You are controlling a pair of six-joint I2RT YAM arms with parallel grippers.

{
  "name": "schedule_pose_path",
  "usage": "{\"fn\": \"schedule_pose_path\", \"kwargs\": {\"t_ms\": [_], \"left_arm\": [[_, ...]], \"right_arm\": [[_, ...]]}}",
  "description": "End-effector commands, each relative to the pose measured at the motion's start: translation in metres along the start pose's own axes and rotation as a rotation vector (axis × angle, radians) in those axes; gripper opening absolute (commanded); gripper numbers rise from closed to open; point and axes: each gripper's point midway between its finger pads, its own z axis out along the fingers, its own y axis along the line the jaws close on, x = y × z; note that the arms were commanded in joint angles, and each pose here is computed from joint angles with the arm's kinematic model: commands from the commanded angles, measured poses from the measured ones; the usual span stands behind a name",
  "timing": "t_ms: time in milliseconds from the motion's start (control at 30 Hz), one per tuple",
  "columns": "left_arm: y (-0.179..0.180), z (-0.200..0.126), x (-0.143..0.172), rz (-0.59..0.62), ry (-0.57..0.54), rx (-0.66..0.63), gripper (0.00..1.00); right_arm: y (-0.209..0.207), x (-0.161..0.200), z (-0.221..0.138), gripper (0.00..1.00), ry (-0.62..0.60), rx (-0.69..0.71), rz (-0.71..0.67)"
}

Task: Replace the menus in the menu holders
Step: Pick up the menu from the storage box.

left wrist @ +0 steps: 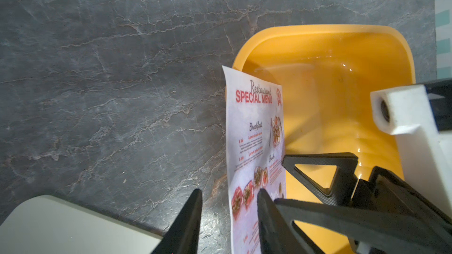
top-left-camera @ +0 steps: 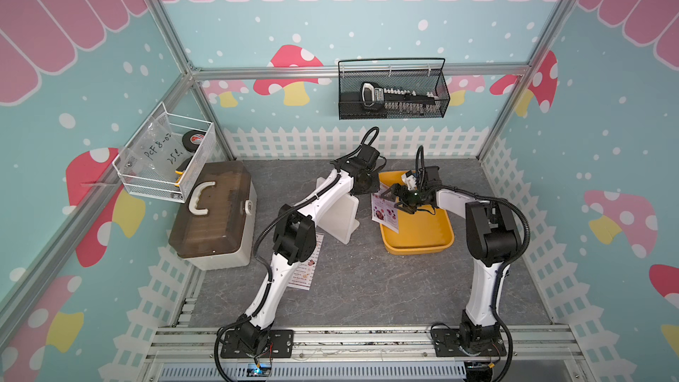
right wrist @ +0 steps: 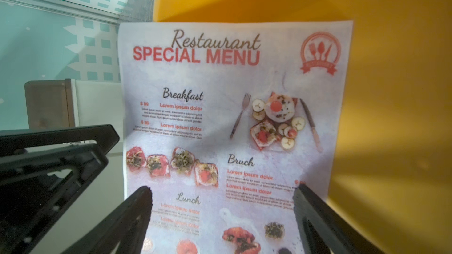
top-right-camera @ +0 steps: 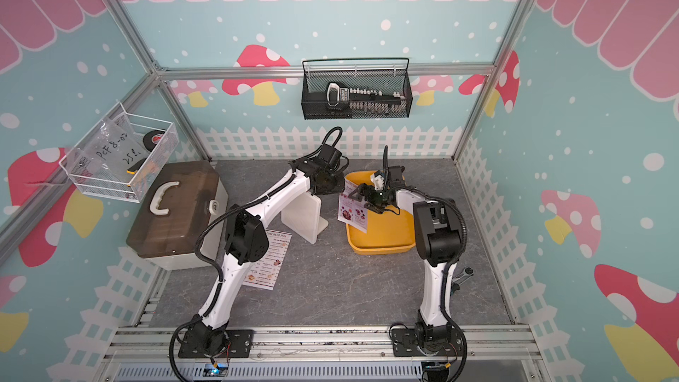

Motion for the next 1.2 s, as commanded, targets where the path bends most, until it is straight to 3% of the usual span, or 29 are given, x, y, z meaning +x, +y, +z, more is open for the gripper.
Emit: {"fn": "schedule_pose_path", "kwargs": {"t_ms": [0, 233, 467, 667, 1167], "left_arm": [[0.011, 0.02, 0.012, -0.03, 0.035, -0.034, 0.43], [0.01, 0.004, 0.004, 0.004, -0.008, -0.034, 0.46], [0.002, 0.022, 0.018, -0.018, 0.048, 0.003, 0.42], [-0.013, 0.016, 0.012, -0.046, 0.038, 0.078, 0.39], [0.003, 0.005, 0.001, -0.03, -0.009, 0.012, 0.16]], "right_arm": [[-0.005, 0.006, 0.009, 0.93, 0.021, 0.001, 0.017], [-0.018, 0.002, -0.012, 0.94, -0.014, 0.165, -0.052], [-0.024, 0.011, 0.001, 0.93, 0.038, 0.141, -0.033], [-0.011, 0.016, 0.011, 0.92, 0.07, 0.092, -0.051], [-0.008, 0.012, 0.011, 0.92, 0.06, 0.099, -0.055]]}}
